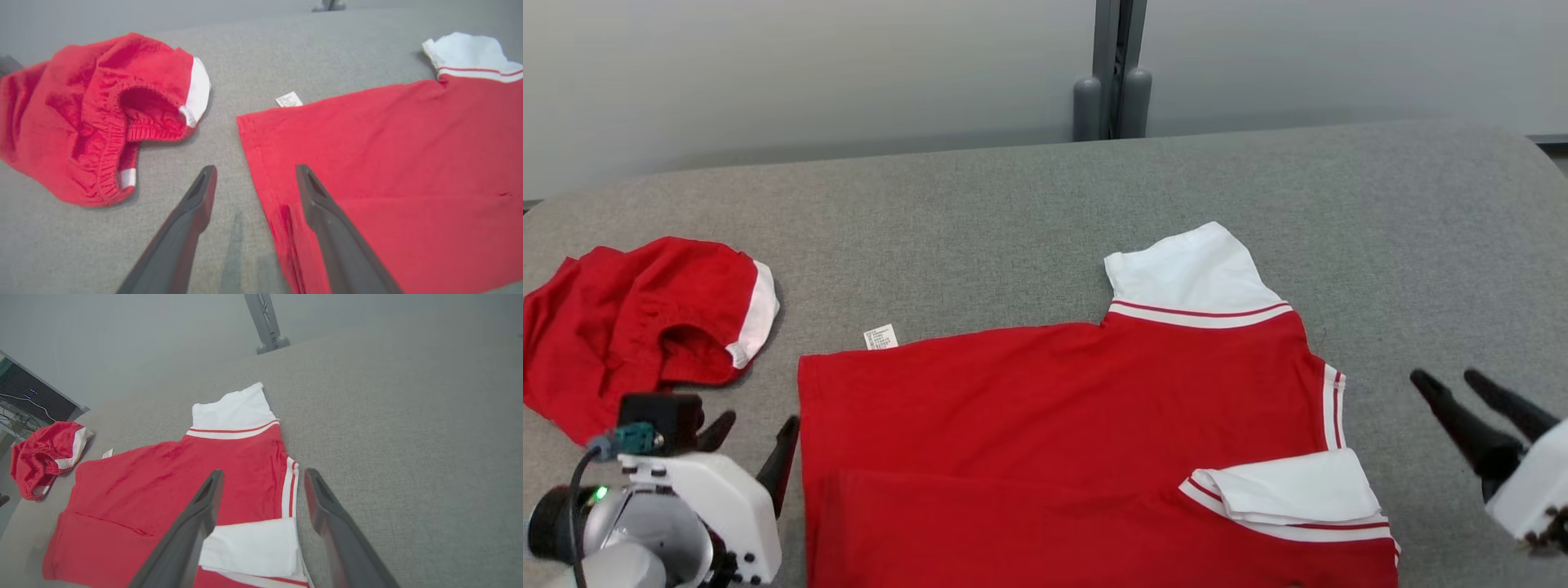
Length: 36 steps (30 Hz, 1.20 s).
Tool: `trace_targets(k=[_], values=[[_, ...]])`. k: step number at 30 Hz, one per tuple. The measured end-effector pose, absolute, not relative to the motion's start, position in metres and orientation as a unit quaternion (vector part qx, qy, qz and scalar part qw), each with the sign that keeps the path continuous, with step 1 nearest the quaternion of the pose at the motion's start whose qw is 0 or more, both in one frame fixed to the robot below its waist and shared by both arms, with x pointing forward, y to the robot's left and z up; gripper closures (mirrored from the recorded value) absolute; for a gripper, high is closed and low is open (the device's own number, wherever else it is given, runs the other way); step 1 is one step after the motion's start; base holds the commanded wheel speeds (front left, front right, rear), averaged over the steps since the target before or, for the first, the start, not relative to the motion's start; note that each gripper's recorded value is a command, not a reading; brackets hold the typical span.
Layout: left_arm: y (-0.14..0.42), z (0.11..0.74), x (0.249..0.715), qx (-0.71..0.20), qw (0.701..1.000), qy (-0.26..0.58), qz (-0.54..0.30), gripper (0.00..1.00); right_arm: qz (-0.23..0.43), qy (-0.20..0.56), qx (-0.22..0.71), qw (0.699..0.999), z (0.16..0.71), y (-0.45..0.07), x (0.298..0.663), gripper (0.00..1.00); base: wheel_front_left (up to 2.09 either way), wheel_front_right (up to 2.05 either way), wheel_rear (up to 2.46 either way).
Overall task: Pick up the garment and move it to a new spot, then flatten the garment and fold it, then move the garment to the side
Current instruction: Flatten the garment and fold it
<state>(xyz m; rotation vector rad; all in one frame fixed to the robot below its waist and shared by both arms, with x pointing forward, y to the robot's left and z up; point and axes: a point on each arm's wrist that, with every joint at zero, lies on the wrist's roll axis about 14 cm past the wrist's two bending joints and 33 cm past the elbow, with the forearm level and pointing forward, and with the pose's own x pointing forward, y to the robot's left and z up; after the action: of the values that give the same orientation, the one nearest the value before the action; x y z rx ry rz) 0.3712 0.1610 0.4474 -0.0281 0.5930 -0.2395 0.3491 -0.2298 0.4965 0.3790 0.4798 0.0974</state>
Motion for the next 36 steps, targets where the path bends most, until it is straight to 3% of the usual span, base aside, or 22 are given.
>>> trace_targets(k=[9, 19, 30, 36], values=[[0.146, 0.420, 0.432, -0.022, 0.947, 0.295, -0.129, 0.00, 0.080, 0.230, 0.136, 0.960, 0.499, -0.218, 0.453, 0.00, 0.00, 0.00, 0.00], [0.143, 0.392, 0.461, -0.024, 0.939, 0.315, -0.135, 0.00, 0.107, 0.264, 0.109, 0.952, 0.472, -0.199, 0.529, 0.00, 0.00, 0.00, 0.00], [0.149, 0.368, 0.470, -0.026, 0.933, 0.334, -0.134, 0.00, 0.140, 0.337, 0.101, 0.926, 0.421, -0.162, 0.575, 0.00, 0.00, 0.00, 0.00], [0.143, 0.364, 0.473, -0.032, 0.930, 0.336, -0.143, 0.00, 0.144, 0.388, 0.116, 0.903, 0.389, -0.149, 0.575, 0.00, 0.00, 0.00, 0.00]])
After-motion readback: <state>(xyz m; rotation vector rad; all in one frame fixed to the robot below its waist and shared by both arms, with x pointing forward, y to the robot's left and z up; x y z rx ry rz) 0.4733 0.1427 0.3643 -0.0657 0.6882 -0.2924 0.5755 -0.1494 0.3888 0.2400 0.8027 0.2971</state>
